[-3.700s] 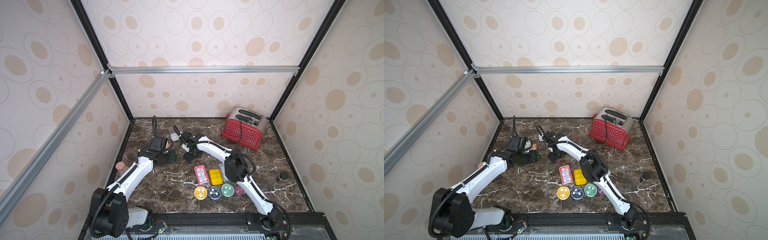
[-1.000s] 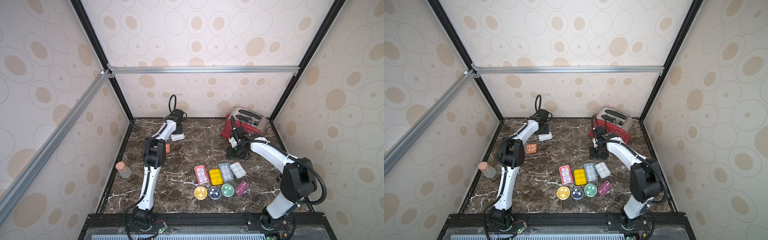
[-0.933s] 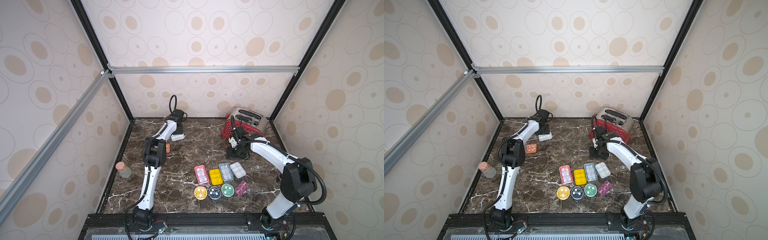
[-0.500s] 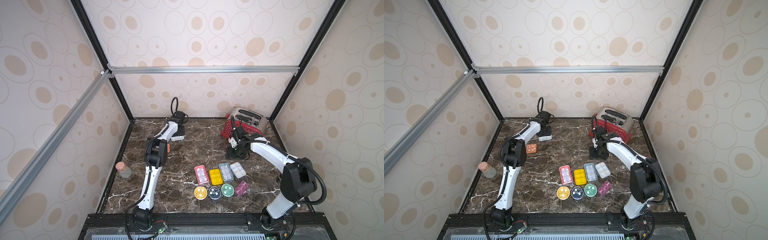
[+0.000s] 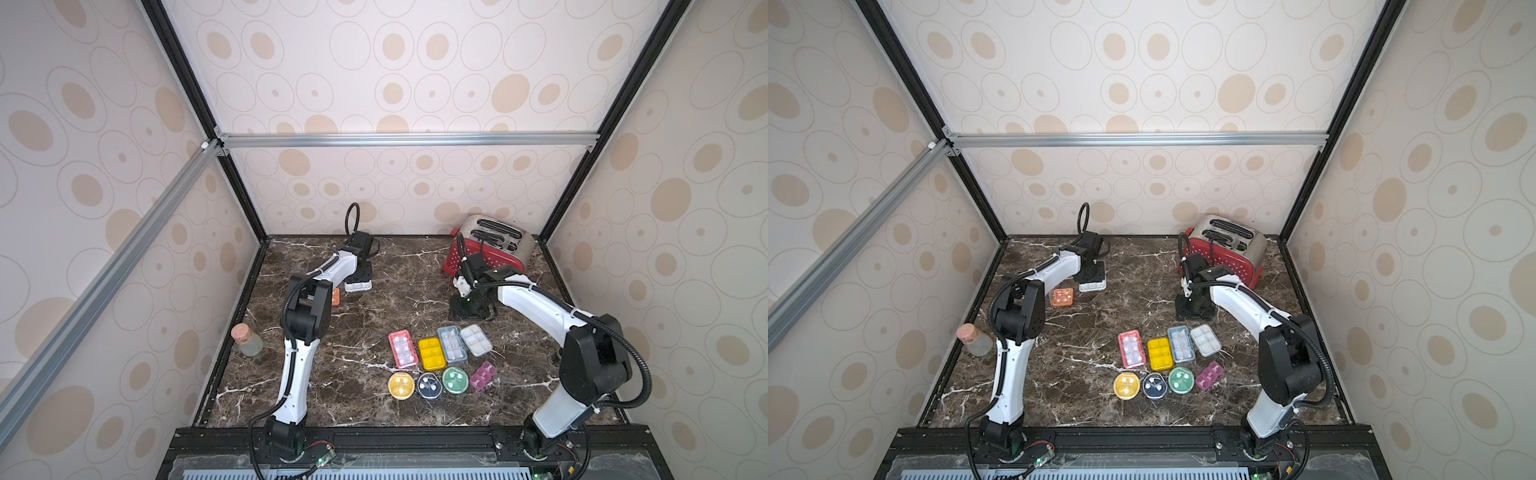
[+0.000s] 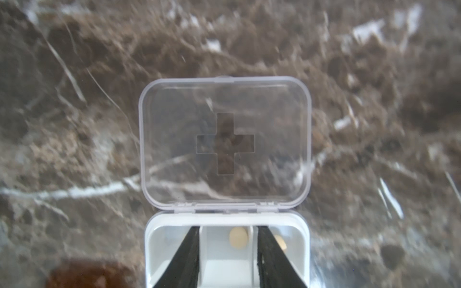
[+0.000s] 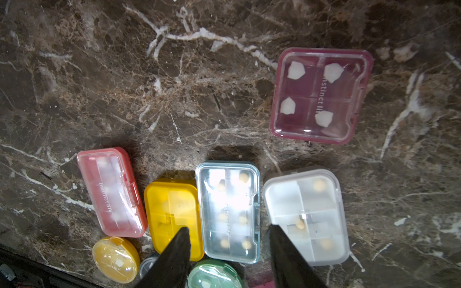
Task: Close pillboxes
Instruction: Move the pillbox to the center of the board, then close the lid on the pillbox.
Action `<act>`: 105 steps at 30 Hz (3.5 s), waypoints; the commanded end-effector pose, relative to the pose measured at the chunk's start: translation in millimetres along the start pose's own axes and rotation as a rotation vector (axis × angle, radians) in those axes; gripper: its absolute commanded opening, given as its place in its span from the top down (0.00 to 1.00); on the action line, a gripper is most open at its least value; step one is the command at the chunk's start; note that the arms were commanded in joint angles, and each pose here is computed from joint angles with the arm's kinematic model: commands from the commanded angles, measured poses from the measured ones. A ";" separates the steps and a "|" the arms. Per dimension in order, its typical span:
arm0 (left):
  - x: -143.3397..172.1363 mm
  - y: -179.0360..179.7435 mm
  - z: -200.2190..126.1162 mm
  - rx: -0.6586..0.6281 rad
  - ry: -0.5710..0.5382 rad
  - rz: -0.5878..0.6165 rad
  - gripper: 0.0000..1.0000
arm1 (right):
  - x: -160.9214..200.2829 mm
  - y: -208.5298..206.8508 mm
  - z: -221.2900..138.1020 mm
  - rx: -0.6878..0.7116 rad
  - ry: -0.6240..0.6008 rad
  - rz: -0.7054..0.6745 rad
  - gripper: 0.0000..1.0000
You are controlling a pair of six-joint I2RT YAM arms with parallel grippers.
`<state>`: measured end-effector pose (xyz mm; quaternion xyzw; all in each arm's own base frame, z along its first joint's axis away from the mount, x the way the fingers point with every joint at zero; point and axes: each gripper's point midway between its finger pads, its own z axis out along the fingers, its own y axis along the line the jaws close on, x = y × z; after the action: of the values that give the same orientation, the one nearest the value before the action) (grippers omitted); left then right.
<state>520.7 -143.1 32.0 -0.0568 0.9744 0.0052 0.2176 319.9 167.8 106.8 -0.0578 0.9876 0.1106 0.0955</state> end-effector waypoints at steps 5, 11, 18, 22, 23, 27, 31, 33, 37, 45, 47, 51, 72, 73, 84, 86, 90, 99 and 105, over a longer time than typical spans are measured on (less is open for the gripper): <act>65.2 -48.7 -21.8 0.124 0.081 0.057 0.61 | -11.3 20.8 2.9 -0.028 -0.021 0.000 0.48; 99.9 -64.8 -41.4 0.185 0.084 0.060 0.61 | -21.6 34.8 -2.0 -0.096 -0.068 0.001 0.45; 89.2 -69.9 -84.1 0.261 0.013 0.079 0.37 | -39.8 59.1 -1.5 -0.159 -0.115 -0.063 0.41; 72.2 -59.9 -125.1 0.243 -0.051 0.105 0.32 | -57.9 77.2 7.1 -0.181 -0.129 -0.123 0.41; 69.6 -54.8 -136.8 0.238 -0.072 0.104 0.31 | -64.2 83.6 9.1 -0.199 -0.138 -0.138 0.41; 87.5 -33.8 -161.7 0.233 -0.083 0.080 0.31 | -88.4 104.2 22.9 -0.258 -0.157 -0.188 0.41; 127.2 -15.2 -158.5 0.261 -0.061 0.020 0.35 | -113.4 123.6 43.9 -0.306 -0.169 -0.239 0.43; 140.1 -2.4 -149.4 0.233 -0.069 -0.016 0.39 | -125.1 131.1 54.7 -0.321 -0.171 -0.261 0.44; 163.9 -8.3 -126.4 0.287 -0.007 -0.038 0.40 | -142.4 144.5 77.6 -0.356 -0.140 -0.274 0.45; 183.9 -14.4 -96.1 0.307 0.070 -0.042 0.47 | -160.3 157.2 112.6 -0.393 -0.097 -0.264 0.36; 184.8 -10.4 -90.9 0.297 0.076 -0.049 0.49 | -162.0 157.8 120.2 -0.395 -0.087 -0.260 0.33; 183.6 2.2 -84.2 0.282 0.069 -0.082 0.54 | -163.0 163.9 125.5 -0.416 -0.067 -0.254 0.30; 184.5 10.3 -56.5 0.273 0.103 -0.078 0.63 | -148.4 183.5 143.6 -0.500 -0.006 -0.284 0.27; 184.1 11.2 -56.2 0.271 0.102 -0.083 0.63 | -148.0 183.6 142.1 -0.501 -0.007 -0.286 0.28; 186.4 12.0 -51.7 0.260 0.115 -0.089 0.64 | -154.9 195.9 105.5 -0.552 -0.067 -0.331 0.31; 186.2 12.6 -51.3 0.256 0.115 -0.088 0.64 | -155.9 198.1 100.3 -0.560 -0.082 -0.341 0.32; 186.9 14.7 -51.3 0.243 0.117 -0.081 0.65 | -155.4 204.1 90.0 -0.598 -0.087 -0.353 0.33; 186.7 16.0 -54.3 0.241 0.113 -0.074 0.65 | -152.1 214.4 72.3 -0.672 -0.105 -0.377 0.35; 184.8 17.3 -57.4 0.238 0.105 -0.073 0.65 | -141.6 225.3 52.9 -0.774 -0.102 -0.389 0.37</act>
<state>346.0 -164.5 23.0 -0.0629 0.9619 -0.1629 0.2102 448.5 401.1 93.6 -0.2446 0.8688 0.4134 0.1200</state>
